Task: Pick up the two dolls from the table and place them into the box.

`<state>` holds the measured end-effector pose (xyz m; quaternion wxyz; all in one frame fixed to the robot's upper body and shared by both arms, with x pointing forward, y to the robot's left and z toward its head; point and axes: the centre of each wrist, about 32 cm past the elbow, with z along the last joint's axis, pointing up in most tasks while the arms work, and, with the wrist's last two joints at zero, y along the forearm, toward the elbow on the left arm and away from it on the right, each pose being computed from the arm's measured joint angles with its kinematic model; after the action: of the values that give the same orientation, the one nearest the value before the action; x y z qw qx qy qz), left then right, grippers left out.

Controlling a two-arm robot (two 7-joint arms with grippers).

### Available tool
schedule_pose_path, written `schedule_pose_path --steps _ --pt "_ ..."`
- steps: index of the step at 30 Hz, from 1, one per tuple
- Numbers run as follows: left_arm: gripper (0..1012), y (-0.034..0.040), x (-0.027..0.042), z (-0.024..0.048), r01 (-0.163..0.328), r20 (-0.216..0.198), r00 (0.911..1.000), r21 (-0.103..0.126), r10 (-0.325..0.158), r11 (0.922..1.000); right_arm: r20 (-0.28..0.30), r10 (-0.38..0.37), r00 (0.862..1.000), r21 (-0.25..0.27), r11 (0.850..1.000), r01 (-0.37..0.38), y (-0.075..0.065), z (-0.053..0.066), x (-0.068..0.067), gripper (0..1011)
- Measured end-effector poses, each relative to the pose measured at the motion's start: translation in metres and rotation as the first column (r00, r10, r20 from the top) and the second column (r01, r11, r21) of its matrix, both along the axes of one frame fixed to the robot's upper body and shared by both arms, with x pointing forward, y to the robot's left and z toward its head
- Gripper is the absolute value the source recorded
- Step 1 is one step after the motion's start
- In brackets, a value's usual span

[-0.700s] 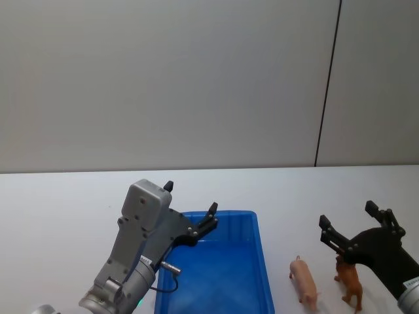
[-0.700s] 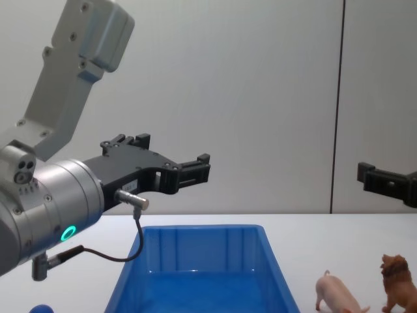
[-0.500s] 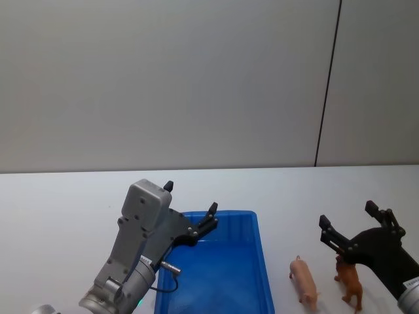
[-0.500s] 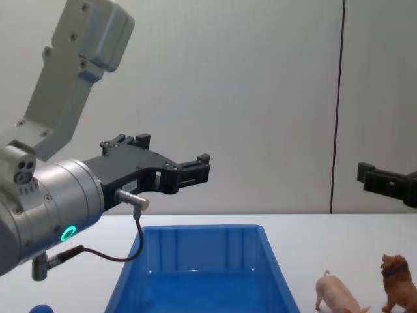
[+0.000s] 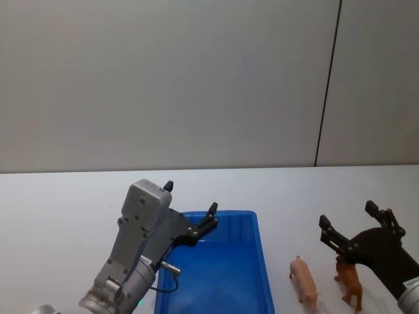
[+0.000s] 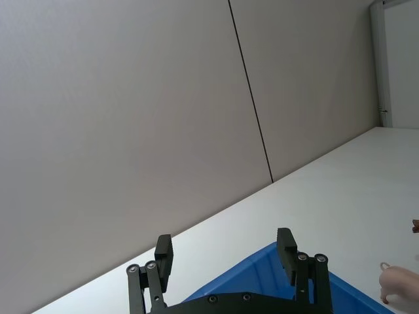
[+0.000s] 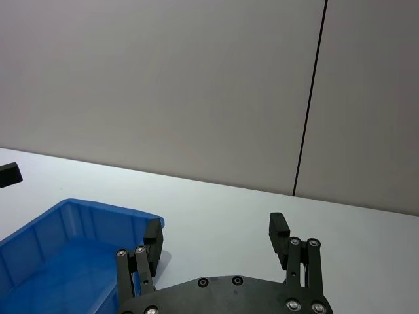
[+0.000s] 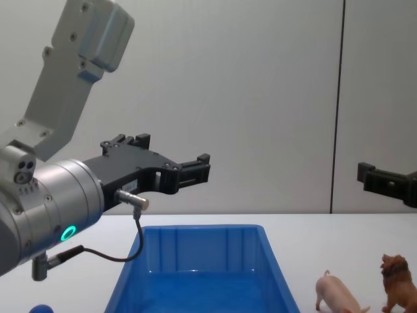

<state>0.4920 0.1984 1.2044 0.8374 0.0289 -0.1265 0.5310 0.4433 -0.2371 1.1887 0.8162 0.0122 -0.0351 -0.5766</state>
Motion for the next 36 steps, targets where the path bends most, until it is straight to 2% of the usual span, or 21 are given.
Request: schedule_pose_path --steps 5,13,24,26,36 --pt "1001 0.0 0.0 0.0 0.0 0.0 1.0 0.0 0.0 1.0 0.0 0.001 1.0 0.0 1.0 -0.001 0.0 0.0 0.0 1001" --pt "1001 0.0 0.0 0.0 0.0 0.0 1.0 0.0 0.0 1.0 -0.029 0.009 1.0 -0.004 1.0 -0.009 -0.008 -0.001 0.001 1001" --pt "1002 0.0 0.0 0.0 0.0 0.0 1.0 0.0 0.0 1.0 -0.134 0.0 0.991 -0.037 0.999 -0.005 -0.029 -0.007 0.002 1001" --pt "1001 0.0 0.0 0.0 0.0 0.0 1.0 0.0 0.0 1.0 -0.166 -0.003 0.986 -0.054 0.999 -0.006 -0.034 -0.01 0.002 1001" --pt "1001 0.0 0.0 0.0 0.0 0.0 1.0 0.0 0.0 1.0 -0.258 -0.016 0.966 -0.106 0.994 -0.012 -0.043 -0.02 0.002 1001"
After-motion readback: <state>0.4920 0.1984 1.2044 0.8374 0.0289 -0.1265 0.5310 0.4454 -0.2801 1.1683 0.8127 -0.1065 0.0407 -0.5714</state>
